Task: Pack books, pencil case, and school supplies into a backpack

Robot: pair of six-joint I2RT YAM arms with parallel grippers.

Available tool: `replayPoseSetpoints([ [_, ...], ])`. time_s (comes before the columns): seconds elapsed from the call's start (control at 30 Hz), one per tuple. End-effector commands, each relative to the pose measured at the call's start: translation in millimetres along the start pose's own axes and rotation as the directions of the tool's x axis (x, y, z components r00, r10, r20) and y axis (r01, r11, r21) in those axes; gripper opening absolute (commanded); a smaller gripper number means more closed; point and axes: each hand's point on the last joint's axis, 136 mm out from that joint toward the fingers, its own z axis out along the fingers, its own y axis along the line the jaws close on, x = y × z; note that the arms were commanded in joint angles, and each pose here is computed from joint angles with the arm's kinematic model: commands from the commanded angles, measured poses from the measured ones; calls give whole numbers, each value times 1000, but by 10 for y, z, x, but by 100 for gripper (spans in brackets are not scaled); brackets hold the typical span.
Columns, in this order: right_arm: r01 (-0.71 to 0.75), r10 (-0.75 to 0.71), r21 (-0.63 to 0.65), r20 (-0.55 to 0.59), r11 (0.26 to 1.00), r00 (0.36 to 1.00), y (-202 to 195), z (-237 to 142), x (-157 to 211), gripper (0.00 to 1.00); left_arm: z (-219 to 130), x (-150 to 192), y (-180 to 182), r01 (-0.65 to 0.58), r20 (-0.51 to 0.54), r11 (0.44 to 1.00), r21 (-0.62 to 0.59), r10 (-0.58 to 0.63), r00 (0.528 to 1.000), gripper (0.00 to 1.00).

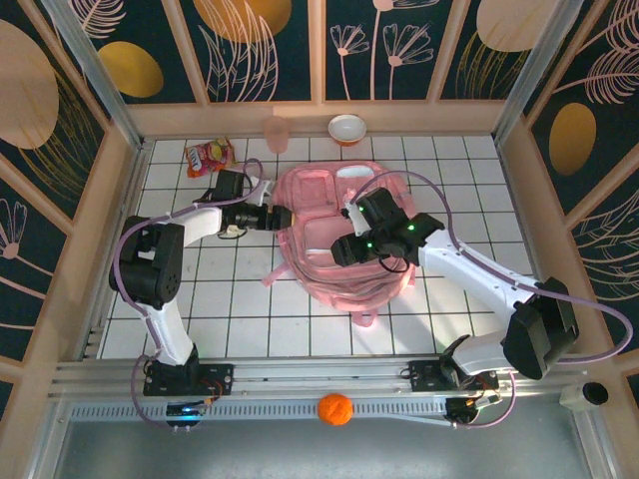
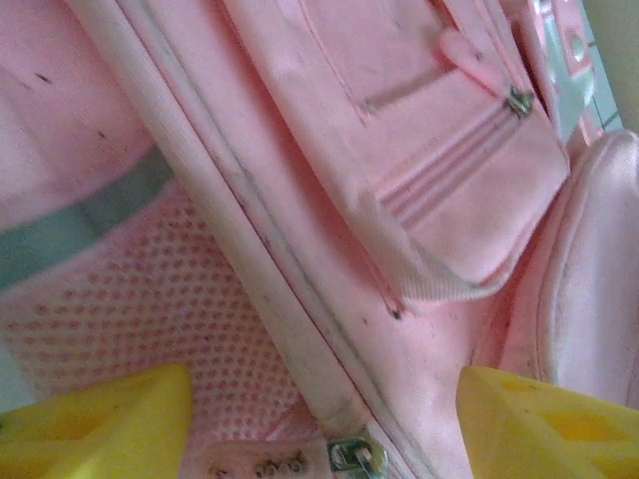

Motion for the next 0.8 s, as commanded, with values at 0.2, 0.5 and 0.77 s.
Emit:
replayPoseSetpoints([
  [0.2, -8, 8, -29, 15, 1000, 1000, 73, 15, -84, 57, 34, 384, -162, -26, -104, 989, 148, 42, 994, 66],
  [0.5, -17, 18, -23, 13, 1000, 1000, 61, 2, -46, 56, 9, 348, -162, -52, -70, 990, 133, 61, 996, 39],
  [0.77, -38, 38, -14, 40, 999, 998, 59, -57, -87, 56, -128, 336, -180, -107, -40, 992, 67, 109, 993, 14],
])
